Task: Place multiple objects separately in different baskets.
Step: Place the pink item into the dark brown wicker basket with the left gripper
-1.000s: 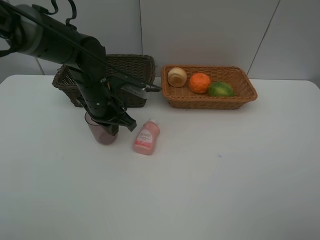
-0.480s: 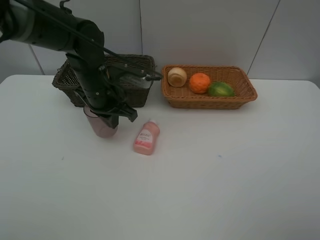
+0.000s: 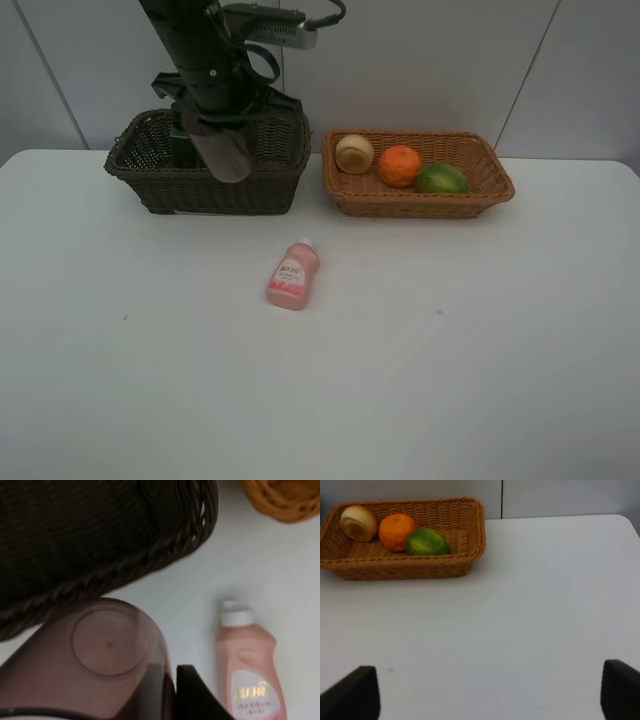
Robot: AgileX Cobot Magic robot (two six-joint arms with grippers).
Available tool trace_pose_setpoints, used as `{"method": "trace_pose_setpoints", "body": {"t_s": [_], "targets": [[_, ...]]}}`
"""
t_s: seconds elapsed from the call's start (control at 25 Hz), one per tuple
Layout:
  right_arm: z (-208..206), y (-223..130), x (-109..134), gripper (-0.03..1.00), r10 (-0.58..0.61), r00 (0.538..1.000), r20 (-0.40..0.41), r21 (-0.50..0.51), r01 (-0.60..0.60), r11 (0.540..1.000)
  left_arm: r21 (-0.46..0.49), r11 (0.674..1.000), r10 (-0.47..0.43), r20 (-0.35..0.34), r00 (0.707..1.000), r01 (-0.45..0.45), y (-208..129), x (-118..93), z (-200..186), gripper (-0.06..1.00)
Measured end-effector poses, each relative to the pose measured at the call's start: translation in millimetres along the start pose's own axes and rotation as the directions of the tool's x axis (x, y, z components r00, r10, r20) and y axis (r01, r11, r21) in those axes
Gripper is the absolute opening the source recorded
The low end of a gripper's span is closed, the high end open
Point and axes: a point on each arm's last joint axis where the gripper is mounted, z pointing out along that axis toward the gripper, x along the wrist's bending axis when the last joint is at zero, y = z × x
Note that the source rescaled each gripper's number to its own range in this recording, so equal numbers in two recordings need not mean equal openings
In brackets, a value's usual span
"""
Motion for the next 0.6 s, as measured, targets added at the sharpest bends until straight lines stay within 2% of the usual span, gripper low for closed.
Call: {"method": "trace_pose_setpoints", "body": {"t_s": [0.2, 0.36, 0.6], "targets": [[0, 0, 0, 0.9, 0.0, 1.0, 0.0, 0.0, 0.0, 1.0, -0.165, 0.986, 0.007, -0.058, 0.998, -0.016, 21, 5, -10, 0.0], [0, 0, 0, 0.9, 0.0, 1.0, 0.0, 0.0, 0.0, 1.0, -0.261, 0.965, -0.002, -0.08, 0.997, -0.019, 31, 13, -5, 0.0], [0, 0, 0, 0.9, 0.0, 1.0, 0.0, 0.0, 0.0, 1.0, -0.264, 0.962, 0.039, -0.122, 0.992, -0.071, 32, 22, 37, 0.0]]}}
